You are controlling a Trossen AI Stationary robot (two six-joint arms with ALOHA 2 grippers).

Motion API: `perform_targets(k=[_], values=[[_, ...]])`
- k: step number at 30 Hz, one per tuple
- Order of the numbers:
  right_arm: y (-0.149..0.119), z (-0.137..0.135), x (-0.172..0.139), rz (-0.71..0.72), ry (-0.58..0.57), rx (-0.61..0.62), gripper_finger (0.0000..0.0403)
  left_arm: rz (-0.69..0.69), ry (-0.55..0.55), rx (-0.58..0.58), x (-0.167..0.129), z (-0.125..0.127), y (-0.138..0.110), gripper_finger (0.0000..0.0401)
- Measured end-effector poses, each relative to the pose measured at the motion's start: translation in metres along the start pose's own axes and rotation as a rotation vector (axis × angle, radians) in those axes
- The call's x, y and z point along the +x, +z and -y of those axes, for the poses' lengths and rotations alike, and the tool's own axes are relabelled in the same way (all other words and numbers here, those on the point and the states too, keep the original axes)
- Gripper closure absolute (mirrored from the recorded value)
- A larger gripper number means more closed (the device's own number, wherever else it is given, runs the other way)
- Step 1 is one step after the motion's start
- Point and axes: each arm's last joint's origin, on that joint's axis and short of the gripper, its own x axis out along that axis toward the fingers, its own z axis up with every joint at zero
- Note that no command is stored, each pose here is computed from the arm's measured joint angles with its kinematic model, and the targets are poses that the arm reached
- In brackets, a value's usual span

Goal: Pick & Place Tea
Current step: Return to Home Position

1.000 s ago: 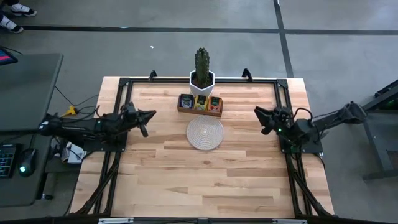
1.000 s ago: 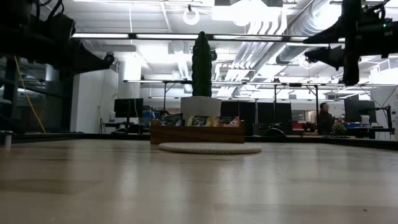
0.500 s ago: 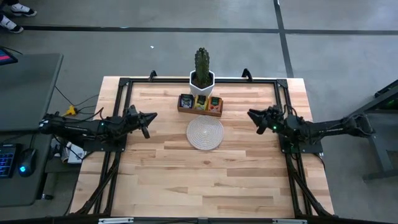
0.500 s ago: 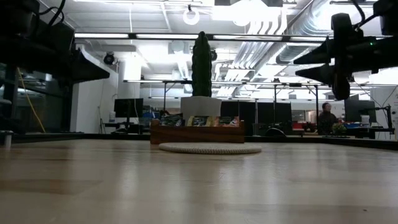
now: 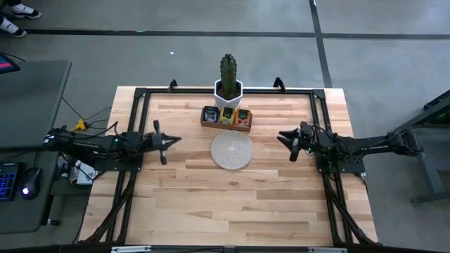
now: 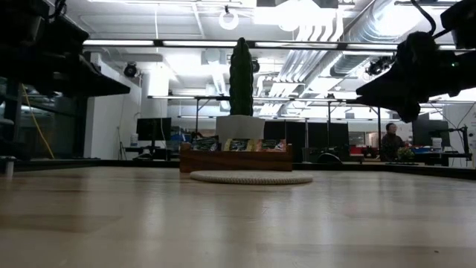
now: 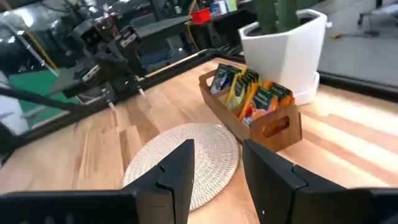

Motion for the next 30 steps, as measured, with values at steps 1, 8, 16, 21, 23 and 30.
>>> perform_targets(k=[1, 8, 16, 21, 23, 30], values=[[0.0001, -0.0003, 0.0, -0.001, 0.01, -0.019, 0.0272, 0.008, -0.034, 0.023, 0.0, 0.001, 0.0002, 0.0396], [0.0005, -0.0005, 0.0, 0.002, 0.01, -0.076, 0.0273, 0.016, -0.104, 0.091, -0.0001, 0.0032, -0.0004, 0.0396], [0.0003, -0.0004, 0.0, 0.002, 0.01, -0.077, 0.0272, 0.016, -0.104, 0.087, -0.0001, 0.0032, -0.0005, 0.0396], [0.0003, -0.0004, 0.0, 0.002, 0.01, -0.076, 0.0272, 0.016, -0.103, 0.087, -0.0001, 0.0032, -0.0005, 0.0396], [0.0003, -0.0004, 0.0, 0.002, 0.01, -0.076, 0.0272, 0.016, -0.103, 0.087, -0.0001, 0.0032, -0.0005, 0.0396], [0.0003, -0.0004, 0.0, 0.002, 0.01, -0.075, 0.0272, 0.016, -0.102, 0.087, -0.0001, 0.0031, -0.0005, 0.0396]])
